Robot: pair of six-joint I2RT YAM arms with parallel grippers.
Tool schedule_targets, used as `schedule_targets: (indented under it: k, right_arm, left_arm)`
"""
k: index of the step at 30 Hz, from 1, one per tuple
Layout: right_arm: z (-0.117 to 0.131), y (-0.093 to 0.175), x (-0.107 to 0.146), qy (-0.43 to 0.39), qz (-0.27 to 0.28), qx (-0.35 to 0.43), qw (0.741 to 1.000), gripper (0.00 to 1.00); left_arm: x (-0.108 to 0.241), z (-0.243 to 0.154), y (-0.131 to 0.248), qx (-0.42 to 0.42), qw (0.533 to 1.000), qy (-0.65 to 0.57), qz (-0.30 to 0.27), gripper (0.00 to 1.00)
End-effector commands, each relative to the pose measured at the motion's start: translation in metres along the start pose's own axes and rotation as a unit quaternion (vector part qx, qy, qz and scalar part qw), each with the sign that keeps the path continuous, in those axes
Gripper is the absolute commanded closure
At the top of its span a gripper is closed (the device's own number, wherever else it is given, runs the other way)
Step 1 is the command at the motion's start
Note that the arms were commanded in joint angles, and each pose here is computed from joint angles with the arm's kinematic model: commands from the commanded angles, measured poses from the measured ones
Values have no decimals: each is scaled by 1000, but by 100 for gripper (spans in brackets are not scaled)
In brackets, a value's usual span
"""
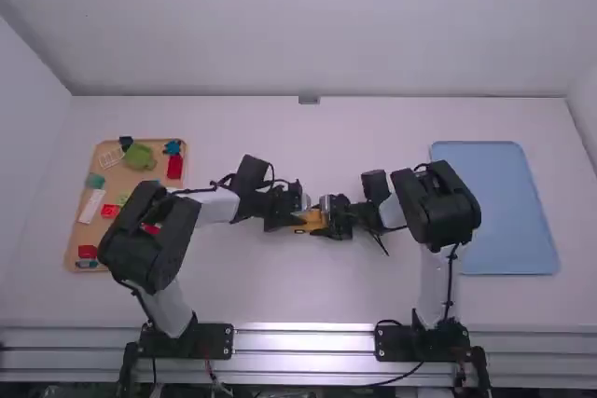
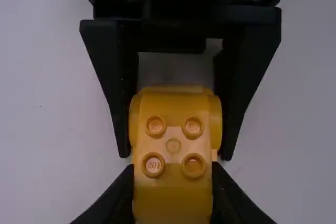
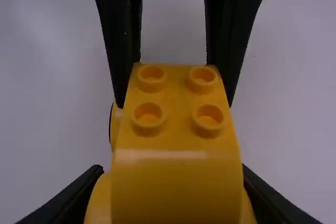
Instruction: Assemble lego blocks to make yellow taxi
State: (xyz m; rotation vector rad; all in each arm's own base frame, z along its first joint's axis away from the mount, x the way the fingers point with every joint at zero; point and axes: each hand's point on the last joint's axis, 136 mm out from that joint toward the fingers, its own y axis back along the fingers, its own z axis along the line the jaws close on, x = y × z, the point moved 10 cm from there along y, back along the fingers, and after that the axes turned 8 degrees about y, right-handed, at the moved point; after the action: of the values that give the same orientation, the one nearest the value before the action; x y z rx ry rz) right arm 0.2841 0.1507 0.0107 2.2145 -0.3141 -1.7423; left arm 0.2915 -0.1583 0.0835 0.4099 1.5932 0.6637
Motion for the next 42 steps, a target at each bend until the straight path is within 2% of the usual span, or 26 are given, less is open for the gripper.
schedule_targets:
  k: [1, 5, 13, 19, 23, 26, 27, 31, 33, 35, 37, 38, 40, 42]
  right_arm:
    - [7, -9, 1, 8, 7, -14, 1000, 44]
    - [7, -8, 2, 2, 7, -13, 1000, 44]
    - [6, -5, 3, -6, 7, -8, 1000, 43]
    - [5, -5, 3, -6, 7, -8, 1000, 43]
    - [5, -5, 3, -5, 7, -7, 1000, 43]
    - [3, -5, 2, -13, 7, -4, 1000, 43]
    - [2, -5, 2, -23, 8, 1, 1000, 43]
    - [-4, 0, 1, -41, 6, 16, 999, 42]
    - [-10, 7, -3, -56, 5, 29, 998, 42]
    - [-15, 13, -6, -76, 4, 40, 996, 43]
    - [-22, 24, -11, -98, 3, 59, 993, 44]
    - [-30, 36, -14, -125, 17, 89, 988, 47]
    - [-36, 49, -18, -141, 40, 120, 982, 47]
    - [-43, 72, -24, -156, 97, 171, 968, 47]
  left_arm:
    - [10, -13, -21, 15, 999, 22, 32, 88]
    - [10, -7, -18, 5, 999, 33, 25, 87]
    - [12, 4, -3, 14, 999, 41, -30, 63]
    - [17, 12, 10, 18, 996, 56, -61, 57]
    - [20, 17, 20, 13, 995, 65, -75, 45]
    - [20, 21, 30, 8, 993, 70, -90, 19]
    - [20, 23, 37, 0, 993, 73, -92, 1]
    - [23, 28, 54, -26, 992, 92, -85, 1]
    - [25, 37, 73, -67, 982, 159, -79, 1]
    - [30, 46, 87, -113, 963, 235, -73, 1]
    - [38, 57, 100, -172, 924, 333, -69, 1]
    - [50, 67, 113, -240, 866, 434, -64, 1]
    - [61, 72, 122, -292, 811, 504, -60, 1]
    - [80, 74, 134, -371, 713, 594, -45, 1]
